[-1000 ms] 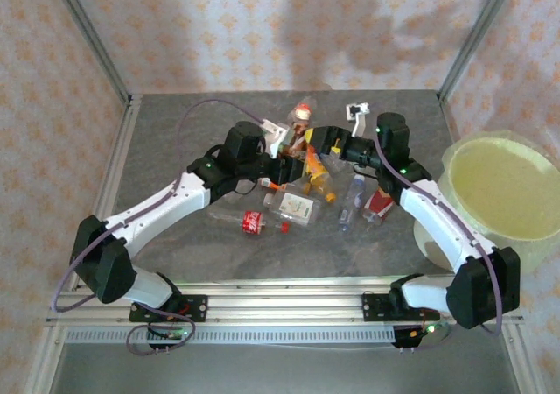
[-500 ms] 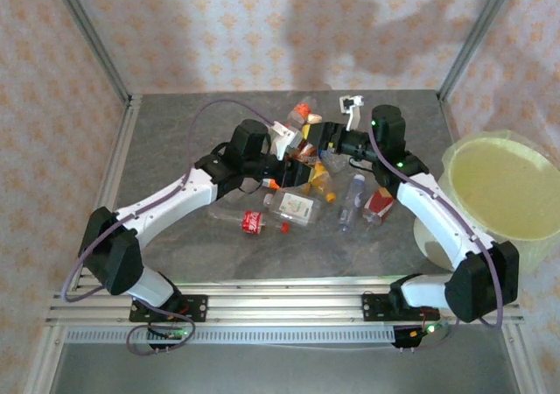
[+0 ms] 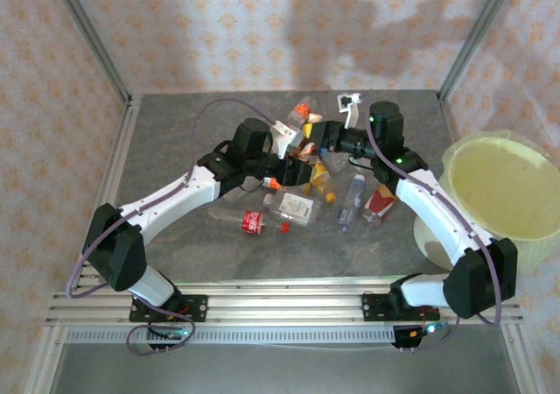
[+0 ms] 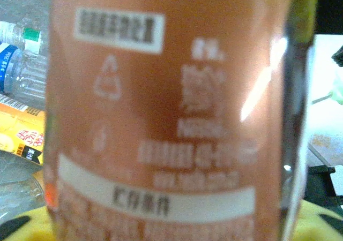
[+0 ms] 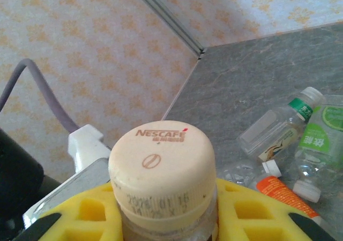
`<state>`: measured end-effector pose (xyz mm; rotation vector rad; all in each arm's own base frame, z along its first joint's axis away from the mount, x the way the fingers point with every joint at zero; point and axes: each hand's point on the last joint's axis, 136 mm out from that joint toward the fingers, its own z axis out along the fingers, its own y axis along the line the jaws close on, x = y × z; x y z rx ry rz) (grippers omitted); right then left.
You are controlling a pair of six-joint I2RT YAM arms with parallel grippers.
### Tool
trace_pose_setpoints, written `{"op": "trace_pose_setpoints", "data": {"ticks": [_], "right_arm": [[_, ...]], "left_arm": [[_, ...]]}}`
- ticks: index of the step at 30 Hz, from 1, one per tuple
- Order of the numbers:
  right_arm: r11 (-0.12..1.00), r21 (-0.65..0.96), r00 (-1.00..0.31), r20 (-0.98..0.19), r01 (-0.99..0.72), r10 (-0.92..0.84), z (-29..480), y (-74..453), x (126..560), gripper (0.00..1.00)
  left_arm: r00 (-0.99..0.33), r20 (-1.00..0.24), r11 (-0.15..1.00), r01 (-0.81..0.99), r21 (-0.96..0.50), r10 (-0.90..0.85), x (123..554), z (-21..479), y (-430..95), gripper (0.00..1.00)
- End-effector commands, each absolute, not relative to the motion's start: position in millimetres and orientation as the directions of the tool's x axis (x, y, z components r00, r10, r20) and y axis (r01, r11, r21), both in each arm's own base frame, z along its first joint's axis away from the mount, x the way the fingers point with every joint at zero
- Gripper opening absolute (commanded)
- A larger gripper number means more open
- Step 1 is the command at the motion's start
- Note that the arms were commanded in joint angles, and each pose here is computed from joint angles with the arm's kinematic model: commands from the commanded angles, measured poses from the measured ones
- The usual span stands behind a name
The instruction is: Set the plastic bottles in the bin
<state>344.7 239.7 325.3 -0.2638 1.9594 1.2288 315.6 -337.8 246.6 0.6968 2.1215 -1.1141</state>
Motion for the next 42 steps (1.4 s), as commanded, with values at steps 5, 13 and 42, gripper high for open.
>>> {"op": "trace_pose_setpoints", "data": {"ticks": [5,13,42], "right_arm": [[0.585,0.668,-0.615,-0.715,-0.461,0.332,344,224,362,0.1],[0.755,0.581,-0.535,-0.76,-0.305,0.369,337,187,381,0.06],[0.758,-0.132,-0.267,-0.962,0.638,0.057,454,-102,268,0.05]], "left_arm": [[-0.609,-0.781,0.508,0.719,-0.474,0.134,321,261,-346,0.74],[-0.6,-0.796,0.592,0.671,-0.446,0.08,334,264,-331,1.0],[-0.473,-0.846,0.952,0.047,-0.304,-0.247,388,230,-184,1.0]]}}
